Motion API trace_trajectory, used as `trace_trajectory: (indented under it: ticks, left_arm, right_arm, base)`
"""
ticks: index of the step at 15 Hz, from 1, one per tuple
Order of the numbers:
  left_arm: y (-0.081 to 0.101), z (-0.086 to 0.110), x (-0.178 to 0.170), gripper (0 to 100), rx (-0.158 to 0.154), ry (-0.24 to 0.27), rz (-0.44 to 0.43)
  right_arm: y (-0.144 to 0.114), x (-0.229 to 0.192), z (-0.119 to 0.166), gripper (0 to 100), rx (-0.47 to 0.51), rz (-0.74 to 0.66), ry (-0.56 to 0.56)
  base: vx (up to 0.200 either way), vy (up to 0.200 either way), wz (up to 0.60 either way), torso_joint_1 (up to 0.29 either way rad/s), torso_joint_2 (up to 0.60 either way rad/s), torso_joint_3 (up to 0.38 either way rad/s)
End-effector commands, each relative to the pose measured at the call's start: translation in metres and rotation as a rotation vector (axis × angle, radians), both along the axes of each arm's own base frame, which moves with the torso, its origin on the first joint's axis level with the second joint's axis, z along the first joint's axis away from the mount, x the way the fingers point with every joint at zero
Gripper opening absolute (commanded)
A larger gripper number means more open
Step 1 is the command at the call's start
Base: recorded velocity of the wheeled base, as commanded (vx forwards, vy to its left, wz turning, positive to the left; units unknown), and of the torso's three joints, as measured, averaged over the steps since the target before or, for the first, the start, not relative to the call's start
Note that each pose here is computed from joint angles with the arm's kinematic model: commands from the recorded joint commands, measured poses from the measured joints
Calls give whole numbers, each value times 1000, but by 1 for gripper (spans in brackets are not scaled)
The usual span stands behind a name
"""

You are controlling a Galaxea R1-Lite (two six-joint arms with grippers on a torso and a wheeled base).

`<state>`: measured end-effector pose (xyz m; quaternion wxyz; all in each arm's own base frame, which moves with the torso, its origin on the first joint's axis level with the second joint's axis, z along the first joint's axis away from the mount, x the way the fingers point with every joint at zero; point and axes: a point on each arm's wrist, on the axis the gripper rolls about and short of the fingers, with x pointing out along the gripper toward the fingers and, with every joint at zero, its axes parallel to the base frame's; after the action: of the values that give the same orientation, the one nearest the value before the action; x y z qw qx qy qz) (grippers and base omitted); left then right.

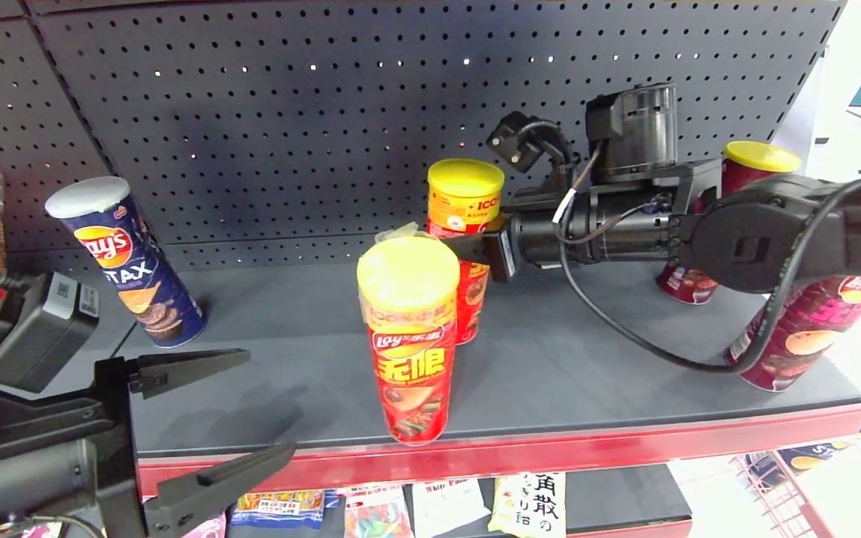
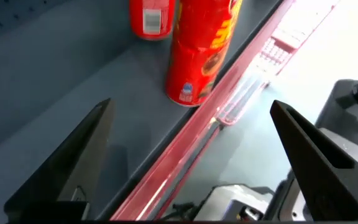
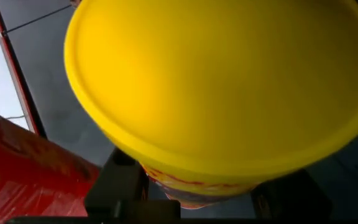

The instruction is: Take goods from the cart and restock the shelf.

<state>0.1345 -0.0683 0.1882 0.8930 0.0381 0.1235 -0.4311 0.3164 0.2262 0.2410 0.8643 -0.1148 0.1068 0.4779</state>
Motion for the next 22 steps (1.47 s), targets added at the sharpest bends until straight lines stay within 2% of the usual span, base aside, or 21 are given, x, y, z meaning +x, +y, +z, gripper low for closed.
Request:
trace_trajectory:
  ticks: [1,9,10,15,19,22]
  left_arm:
    - [5,4,-7,100,-5,-24,28]
    - [6,6,-7,100,-13,-33,28]
    - [6,6,-7,100,-12,-34,27]
    - [7,5,-6,100,-9,-28,35]
    - [7,3,-6,100,-4,-21,42]
    - [13,-2,2,100,14,-2,98]
  right_arm:
    - [7,10,-5,0,-1,2,1]
    - [13,16,-10,0,-3,7,2]
    - [13,15,-11,100,-5,7,5]
    - [1,-2,-2,100,-4,5,7]
    - [-27,-32,6,100,-21,-59,13]
    - [-59,-68,6,100,-46,-124,22]
  base:
    - [0,0,0,0,0,0]
    - [0,0,0,0,0,0]
    - [0,0,0,0,0,0]
    - [0,0,0,0,0,0]
    - [0,0,0,0,0,0]
    - [0,0,0,0,0,0]
